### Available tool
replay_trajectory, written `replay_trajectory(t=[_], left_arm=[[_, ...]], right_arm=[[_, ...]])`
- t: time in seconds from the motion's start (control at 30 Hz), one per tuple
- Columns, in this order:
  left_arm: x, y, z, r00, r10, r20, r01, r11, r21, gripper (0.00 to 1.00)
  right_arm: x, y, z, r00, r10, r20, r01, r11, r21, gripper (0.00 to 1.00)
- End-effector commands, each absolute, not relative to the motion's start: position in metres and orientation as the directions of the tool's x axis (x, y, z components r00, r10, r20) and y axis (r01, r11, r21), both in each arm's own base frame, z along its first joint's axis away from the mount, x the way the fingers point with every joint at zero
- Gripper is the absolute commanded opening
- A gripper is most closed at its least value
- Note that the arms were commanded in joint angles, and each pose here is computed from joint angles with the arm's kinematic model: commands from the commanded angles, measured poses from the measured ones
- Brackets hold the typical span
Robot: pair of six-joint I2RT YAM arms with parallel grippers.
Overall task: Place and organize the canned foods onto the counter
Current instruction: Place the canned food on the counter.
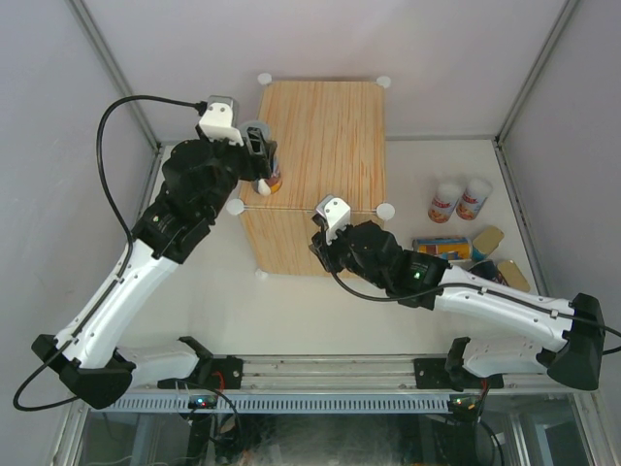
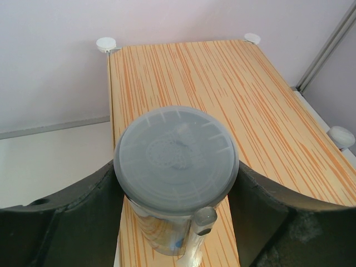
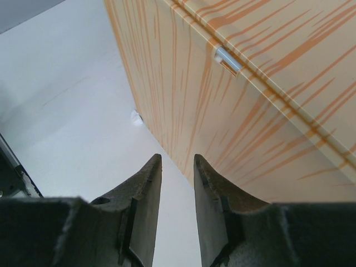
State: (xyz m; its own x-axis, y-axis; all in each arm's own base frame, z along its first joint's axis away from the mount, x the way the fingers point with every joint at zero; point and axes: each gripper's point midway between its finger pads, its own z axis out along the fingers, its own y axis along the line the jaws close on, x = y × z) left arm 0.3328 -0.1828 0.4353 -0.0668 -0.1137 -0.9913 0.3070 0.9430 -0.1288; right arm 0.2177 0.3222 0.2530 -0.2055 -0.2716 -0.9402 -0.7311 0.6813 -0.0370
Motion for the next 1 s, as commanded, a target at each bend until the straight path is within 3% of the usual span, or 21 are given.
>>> replay_trajectory(t=[0.0,0.47,0.97], left_arm=[[0.3213,-0.1830,0.4756,0.035,-0.188,-0.982,0.345,0.924,-0.165,0.67],[0.3233,-0.1903,0.4768,0.032,-0.160,-0.987,0.365,0.921,-0.138,0.83],[0.3206,-0.1877,0.4840,0.047,-0.186,-0.981,0.353,0.922,-0.158,0.90]], right_arm=[[0.2153,0.3200,0.2670,-0.197,-0.221,-0.955,-0.718,0.696,-0.012,0.30],[0.2150,0.3181,0.2667,-0.196,-0.211,-0.958,-0.711,0.703,-0.009,0.31],[0.2153,0.3164,0.2665,-0.190,-0.210,-0.959,-0.713,0.701,-0.012,0.31]])
